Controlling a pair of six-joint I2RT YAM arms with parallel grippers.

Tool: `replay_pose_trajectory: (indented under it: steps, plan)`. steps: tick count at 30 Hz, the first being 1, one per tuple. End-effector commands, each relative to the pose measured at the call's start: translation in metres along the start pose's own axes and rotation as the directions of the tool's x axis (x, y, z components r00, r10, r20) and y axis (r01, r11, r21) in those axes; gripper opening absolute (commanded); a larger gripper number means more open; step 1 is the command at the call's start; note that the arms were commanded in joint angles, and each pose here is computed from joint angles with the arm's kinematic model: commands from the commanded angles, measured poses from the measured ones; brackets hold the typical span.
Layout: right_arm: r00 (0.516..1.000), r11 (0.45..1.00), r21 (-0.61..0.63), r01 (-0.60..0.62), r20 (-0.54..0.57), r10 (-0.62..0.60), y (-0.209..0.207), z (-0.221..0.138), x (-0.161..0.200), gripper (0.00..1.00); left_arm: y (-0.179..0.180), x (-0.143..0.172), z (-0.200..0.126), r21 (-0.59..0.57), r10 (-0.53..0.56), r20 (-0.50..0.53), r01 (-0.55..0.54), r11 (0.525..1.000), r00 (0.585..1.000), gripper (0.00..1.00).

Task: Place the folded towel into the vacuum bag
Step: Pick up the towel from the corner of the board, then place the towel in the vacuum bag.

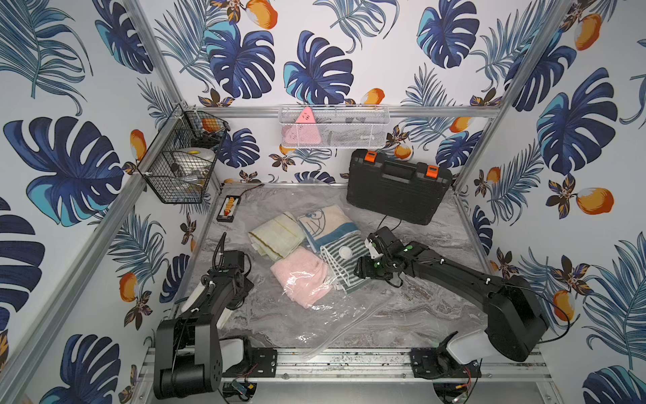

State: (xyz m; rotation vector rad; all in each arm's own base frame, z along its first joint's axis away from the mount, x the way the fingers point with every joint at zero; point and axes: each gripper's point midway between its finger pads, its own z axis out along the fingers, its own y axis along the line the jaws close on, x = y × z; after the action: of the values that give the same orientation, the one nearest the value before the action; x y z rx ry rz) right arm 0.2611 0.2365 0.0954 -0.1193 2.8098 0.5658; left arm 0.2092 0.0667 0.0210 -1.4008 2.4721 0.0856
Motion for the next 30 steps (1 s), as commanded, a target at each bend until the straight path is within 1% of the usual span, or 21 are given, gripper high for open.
replay_pose_trajectory:
  steps: [1,6,9,11,12,14,17,21,22,23,25,27,29,30]
  plan:
    - [1.0,0.999,0.04,-0.007,-0.005,0.008,-0.007,-0.001,0.001,0.66,-0.011,0.004,-0.018,0.071,-0.013,-0.037,0.015,0.997,0.999,0.0]
    - [1.0,0.999,0.043,-0.019,-0.01,0.02,-0.006,0.003,0.0,0.66,-0.022,-0.012,-0.057,0.134,0.022,0.031,-0.026,0.991,0.999,0.0]
    - [1.0,0.999,0.043,-0.024,-0.01,0.025,-0.005,0.005,0.0,0.66,-0.036,-0.017,-0.084,0.167,0.08,0.082,-0.093,0.982,0.993,0.0]
    - [1.0,0.998,0.049,-0.025,-0.013,0.026,-0.005,0.007,-0.001,0.66,-0.053,-0.011,-0.099,0.201,0.145,0.104,-0.163,0.966,0.984,0.0]
    - [1.0,0.998,0.053,-0.024,-0.014,0.024,-0.005,0.008,-0.001,0.66,-0.067,-0.002,-0.107,0.226,0.198,0.116,-0.22,0.949,0.973,0.0]
    - [1.0,0.998,0.066,-0.025,-0.011,0.026,-0.008,0.009,-0.002,0.66,-0.089,0.017,-0.121,0.255,0.272,0.14,-0.3,0.919,0.952,0.0]
    - [0.999,0.997,0.076,-0.03,-0.012,0.031,-0.011,0.01,-0.005,0.67,-0.121,0.058,-0.136,0.294,0.382,0.155,-0.412,0.862,0.911,0.0]
    - [0.998,0.996,0.066,-0.065,-0.005,0.065,-0.018,0.008,-0.009,0.67,-0.153,0.119,-0.151,0.304,0.529,0.208,-0.568,0.764,0.823,0.0]
    - [0.996,0.995,0.057,-0.085,-0.001,0.085,-0.021,0.009,-0.01,0.67,-0.16,0.137,-0.149,0.307,0.565,0.208,-0.602,0.737,0.798,0.0]
    - [0.994,0.993,0.049,-0.106,0.0,0.106,-0.025,0.009,-0.01,0.67,-0.166,0.152,-0.146,0.318,0.588,0.201,-0.62,0.717,0.783,0.0]
    - [0.99,0.989,0.032,-0.143,-0.006,0.143,-0.031,0.012,-0.01,0.67,-0.182,0.191,-0.136,0.372,0.648,0.17,-0.658,0.655,0.742,0.0]
    - [0.986,0.985,0.033,-0.169,-0.008,0.169,-0.038,0.013,-0.013,0.67,-0.19,0.223,-0.125,0.395,0.705,0.136,-0.691,0.606,0.696,0.01]
    - [0.985,0.985,0.038,-0.171,-0.014,0.171,-0.039,0.013,-0.012,0.67,-0.195,0.243,-0.115,0.406,0.749,0.113,-0.719,0.565,0.653,0.05]
    - [0.984,0.984,0.036,-0.176,-0.018,0.177,-0.039,0.013,-0.011,0.67,-0.198,0.249,-0.113,0.42,0.763,0.105,-0.724,0.547,0.637,0.09]
